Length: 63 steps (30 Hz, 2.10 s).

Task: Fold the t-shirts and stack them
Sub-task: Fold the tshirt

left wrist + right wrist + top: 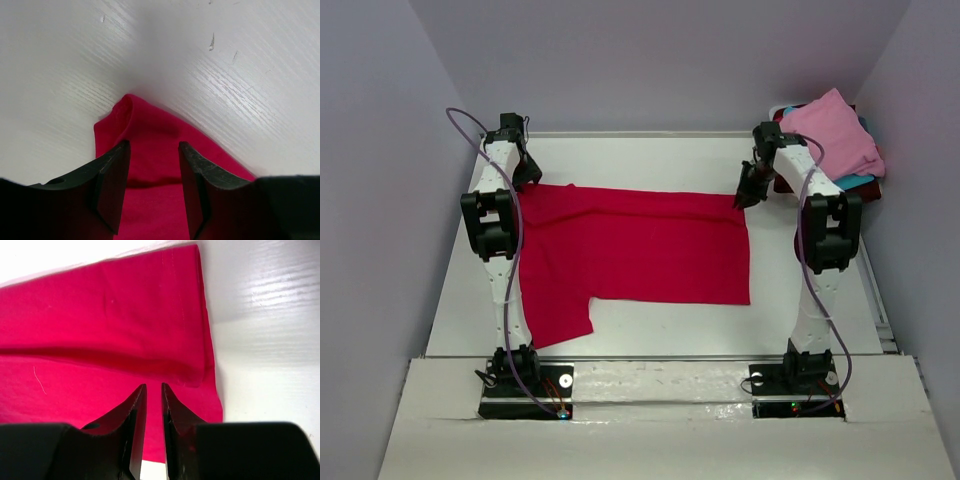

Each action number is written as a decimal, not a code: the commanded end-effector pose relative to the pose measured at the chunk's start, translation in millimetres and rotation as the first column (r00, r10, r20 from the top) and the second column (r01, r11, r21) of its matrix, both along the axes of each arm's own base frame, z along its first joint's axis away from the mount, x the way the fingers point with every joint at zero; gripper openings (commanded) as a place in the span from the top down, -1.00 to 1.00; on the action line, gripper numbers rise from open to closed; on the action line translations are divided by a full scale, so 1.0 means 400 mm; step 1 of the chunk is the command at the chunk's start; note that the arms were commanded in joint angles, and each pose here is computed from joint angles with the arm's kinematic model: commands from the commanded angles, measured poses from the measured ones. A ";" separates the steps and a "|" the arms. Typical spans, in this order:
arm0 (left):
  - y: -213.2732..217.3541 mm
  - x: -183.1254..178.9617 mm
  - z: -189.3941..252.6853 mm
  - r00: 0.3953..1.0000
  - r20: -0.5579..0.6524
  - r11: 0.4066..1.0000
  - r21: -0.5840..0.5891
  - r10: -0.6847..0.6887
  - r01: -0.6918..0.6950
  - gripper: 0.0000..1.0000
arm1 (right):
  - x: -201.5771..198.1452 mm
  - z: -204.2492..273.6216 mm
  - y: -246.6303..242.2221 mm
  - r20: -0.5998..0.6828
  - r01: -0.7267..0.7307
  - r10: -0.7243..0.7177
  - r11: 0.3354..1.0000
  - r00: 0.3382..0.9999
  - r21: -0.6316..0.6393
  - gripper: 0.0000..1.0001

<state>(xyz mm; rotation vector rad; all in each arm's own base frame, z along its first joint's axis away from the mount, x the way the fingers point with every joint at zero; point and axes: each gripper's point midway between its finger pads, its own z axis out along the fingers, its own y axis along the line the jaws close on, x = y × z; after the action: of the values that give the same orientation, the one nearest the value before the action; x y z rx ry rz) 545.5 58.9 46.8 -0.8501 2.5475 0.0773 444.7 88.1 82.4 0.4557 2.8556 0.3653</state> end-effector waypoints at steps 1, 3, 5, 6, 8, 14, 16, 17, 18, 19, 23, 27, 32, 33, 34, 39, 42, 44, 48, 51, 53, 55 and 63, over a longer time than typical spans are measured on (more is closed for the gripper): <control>0.010 0.004 0.118 0.997 0.079 1.000 0.015 -0.002 0.001 -0.10 | 0.025 -0.018 0.025 -0.011 -0.004 0.004 0.999 1.000 0.032 0.52; 0.010 0.004 0.118 0.997 0.078 1.000 0.014 -0.001 0.000 -0.11 | 0.023 -0.033 0.039 -0.025 -0.015 0.016 0.999 1.000 0.040 0.52; 0.010 0.004 0.119 0.997 0.079 1.000 0.016 -0.002 0.000 -0.10 | 0.021 -0.048 0.040 -0.036 -0.015 0.016 0.999 0.999 0.041 0.51; 0.010 0.003 0.119 0.997 0.078 1.000 0.016 -0.002 0.000 -0.11 | 0.017 -0.053 0.040 -0.041 -0.017 0.019 0.999 0.999 0.043 0.52; 0.010 0.004 0.119 0.997 0.079 1.000 0.016 -0.002 0.000 -0.10 | 0.002 -0.060 0.051 -0.054 -0.030 0.033 0.999 0.998 0.042 0.51; 0.010 0.006 0.119 0.997 0.081 1.000 0.015 -0.002 0.001 -0.10 | -0.036 -0.059 0.045 -0.064 -0.047 0.049 0.998 0.997 0.036 0.51; 0.011 0.007 0.116 0.997 0.079 1.000 0.016 -0.002 0.000 -0.11 | -0.053 -0.062 0.042 -0.073 -0.054 0.056 0.998 0.996 0.034 0.52; 0.011 0.006 0.116 0.997 0.079 1.000 0.016 -0.002 0.000 -0.10 | -0.060 -0.061 0.041 -0.075 -0.054 0.056 0.998 0.996 0.034 0.52; 0.011 0.006 0.116 0.997 0.079 1.000 0.016 -0.002 0.000 -0.10 | -0.065 -0.062 0.041 -0.076 -0.055 0.058 0.998 0.995 0.033 0.52; 0.011 0.006 0.114 0.997 0.078 1.000 0.017 -0.001 0.000 -0.10 | -0.071 -0.062 0.040 -0.076 -0.055 0.058 0.998 0.995 0.033 0.52; 0.010 0.002 0.114 0.997 0.073 1.000 0.014 -0.002 0.001 -0.10 | -0.095 -0.066 0.035 -0.088 -0.054 0.056 0.998 0.995 0.028 0.52; 0.014 0.001 0.137 0.996 0.089 1.000 0.024 0.000 -0.002 -0.10 | -0.093 -0.075 0.037 -0.093 -0.053 0.056 0.998 0.994 0.031 0.52; 0.023 0.000 0.211 0.990 0.143 0.998 0.056 -0.014 0.006 -0.11 | -0.077 -0.060 0.041 -0.075 -0.048 0.051 0.998 0.996 0.037 0.52; 0.020 -0.001 0.215 0.989 0.145 0.999 0.050 -0.017 0.010 -0.11 | -0.074 -0.056 0.041 -0.072 -0.047 0.050 0.998 0.996 0.037 0.52; 0.018 -0.002 0.216 0.989 0.147 0.999 0.047 -0.020 0.014 -0.11 | -0.063 -0.044 0.044 -0.060 -0.044 0.046 0.998 0.997 0.042 0.52; 0.003 -0.009 0.190 0.992 0.123 0.999 0.021 -0.039 0.037 -0.10 | -0.032 -0.008 0.050 -0.020 -0.036 0.037 0.998 0.999 0.050 0.52; 0.001 -0.020 0.180 0.994 0.106 0.999 0.015 -0.037 0.036 -0.10 | -0.007 0.009 0.053 0.004 -0.029 0.029 0.998 1.000 0.055 0.52; -0.014 -0.033 0.176 0.994 0.096 0.999 0.010 -0.048 0.047 -0.10 | 0.008 0.008 0.059 0.005 -0.015 0.014 0.998 1.000 0.064 0.52; -0.058 -0.038 0.167 0.991 0.099 0.996 -0.015 -0.090 0.092 -0.10 | 0.064 0.023 0.080 0.045 0.009 -0.014 0.994 0.999 0.107 0.52; -0.089 -0.031 0.148 0.988 0.079 0.989 -0.051 -0.136 0.140 -0.09 | 0.079 0.001 0.095 0.022 0.010 -0.013 0.991 1.000 0.136 0.52; -0.124 -0.030 0.148 0.982 0.080 0.984 -0.042 -0.169 0.173 -0.10 | 0.082 -0.011 0.098 0.016 0.012 -0.014 0.990 1.000 0.141 0.52; -0.141 -0.030 0.147 0.979 0.081 0.980 -0.044 -0.189 0.193 -0.10 | 0.081 -0.028 0.097 0.009 0.012 -0.013 0.990 1.000 0.140 0.52; -0.229 -0.017 0.130 0.953 0.101 0.950 -0.104 -0.285 0.295 -0.10 | 0.051 -0.098 0.098 -0.051 0.010 -0.002 0.990 0.999 0.142 0.52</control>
<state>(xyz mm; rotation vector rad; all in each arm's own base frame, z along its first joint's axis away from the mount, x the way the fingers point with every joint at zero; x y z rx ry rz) 529.3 -18.5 72.3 -0.5840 2.6342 -0.1301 465.6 119.4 48.1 0.5194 2.8900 0.5242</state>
